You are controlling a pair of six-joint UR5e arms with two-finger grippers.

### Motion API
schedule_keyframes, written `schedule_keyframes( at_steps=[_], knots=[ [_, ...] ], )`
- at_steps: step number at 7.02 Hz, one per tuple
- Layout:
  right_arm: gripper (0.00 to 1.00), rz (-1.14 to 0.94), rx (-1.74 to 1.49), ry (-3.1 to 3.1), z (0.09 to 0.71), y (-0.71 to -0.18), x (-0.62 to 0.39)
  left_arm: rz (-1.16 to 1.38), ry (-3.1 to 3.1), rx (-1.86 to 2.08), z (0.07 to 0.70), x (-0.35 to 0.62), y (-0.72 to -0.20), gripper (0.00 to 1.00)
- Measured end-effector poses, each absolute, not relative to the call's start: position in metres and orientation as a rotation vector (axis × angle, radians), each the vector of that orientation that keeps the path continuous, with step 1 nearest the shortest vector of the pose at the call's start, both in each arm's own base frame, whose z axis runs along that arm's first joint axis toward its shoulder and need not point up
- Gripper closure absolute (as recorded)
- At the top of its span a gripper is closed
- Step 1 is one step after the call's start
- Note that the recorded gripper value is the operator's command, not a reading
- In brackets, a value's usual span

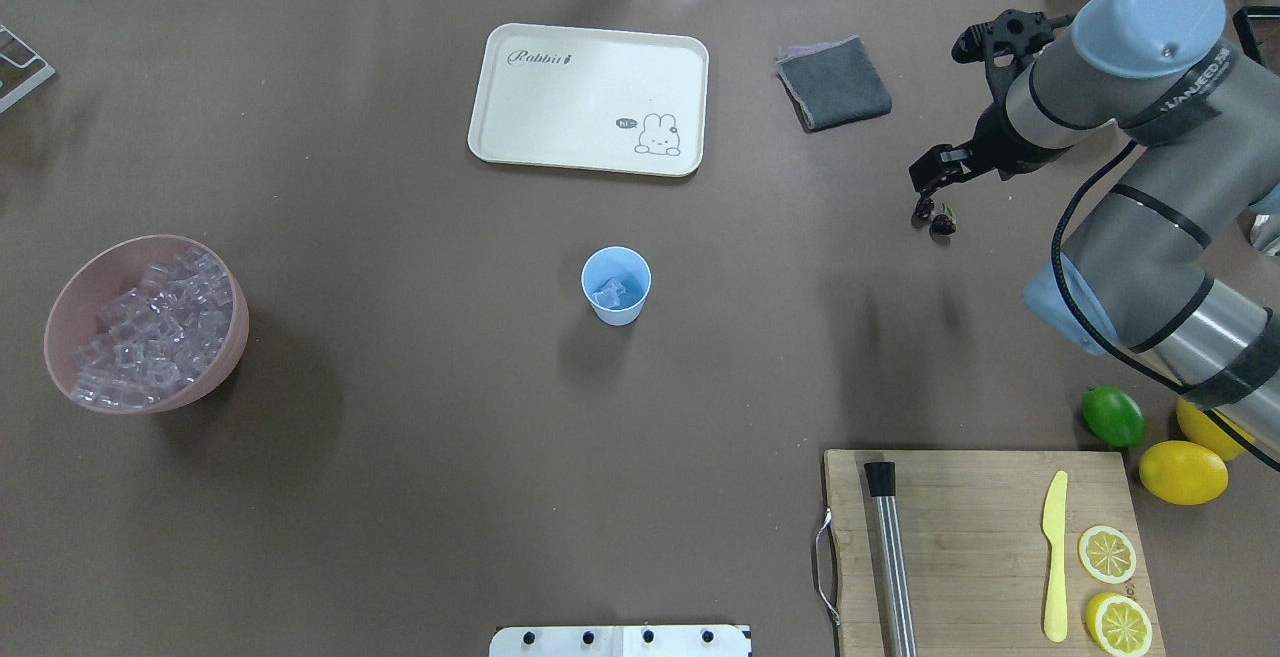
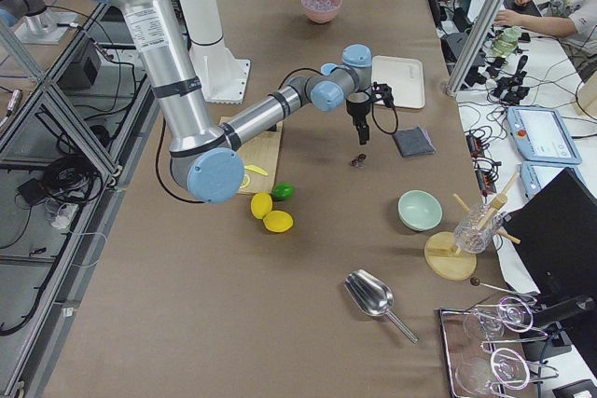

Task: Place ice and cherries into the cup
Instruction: 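Retract the left arm while the right gripper reaches toward the dark cherries, then lower the right gripper over the dark cherries and align with them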

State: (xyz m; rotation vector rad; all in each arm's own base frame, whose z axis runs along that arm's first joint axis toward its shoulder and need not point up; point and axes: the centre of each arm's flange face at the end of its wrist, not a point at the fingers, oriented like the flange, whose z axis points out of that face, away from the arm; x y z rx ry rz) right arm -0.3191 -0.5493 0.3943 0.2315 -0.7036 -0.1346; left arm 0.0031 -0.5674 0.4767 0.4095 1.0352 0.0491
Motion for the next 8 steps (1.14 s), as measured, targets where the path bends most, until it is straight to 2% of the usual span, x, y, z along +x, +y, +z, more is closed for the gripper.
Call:
schedule_keyframes(
  at_steps=[4, 5, 7, 8],
  knots=[
    [0.01, -0.184, 0.247, -0.651, 0.466, -0.551, -0.372, 0.046, 1.028, 0.426, 0.471, -0.001, -0.572, 0.02],
    [0.04, -0.189, 0.256, -0.660, 0.482, -0.553, -0.380, 0.044, 1.028, 0.429, 0.469, -0.002, -0.573, 0.02],
    [0.04, -0.191, 0.284, -0.689, 0.471, -0.561, -0.384, 0.038, 1.027, 0.433, 0.469, -0.006, -0.572, 0.02],
    [0.08, -0.188, 0.301, -0.703, 0.459, -0.565, -0.380, 0.035, 1.026, 0.431, 0.470, -0.007, -0.572, 0.02]
  ],
)
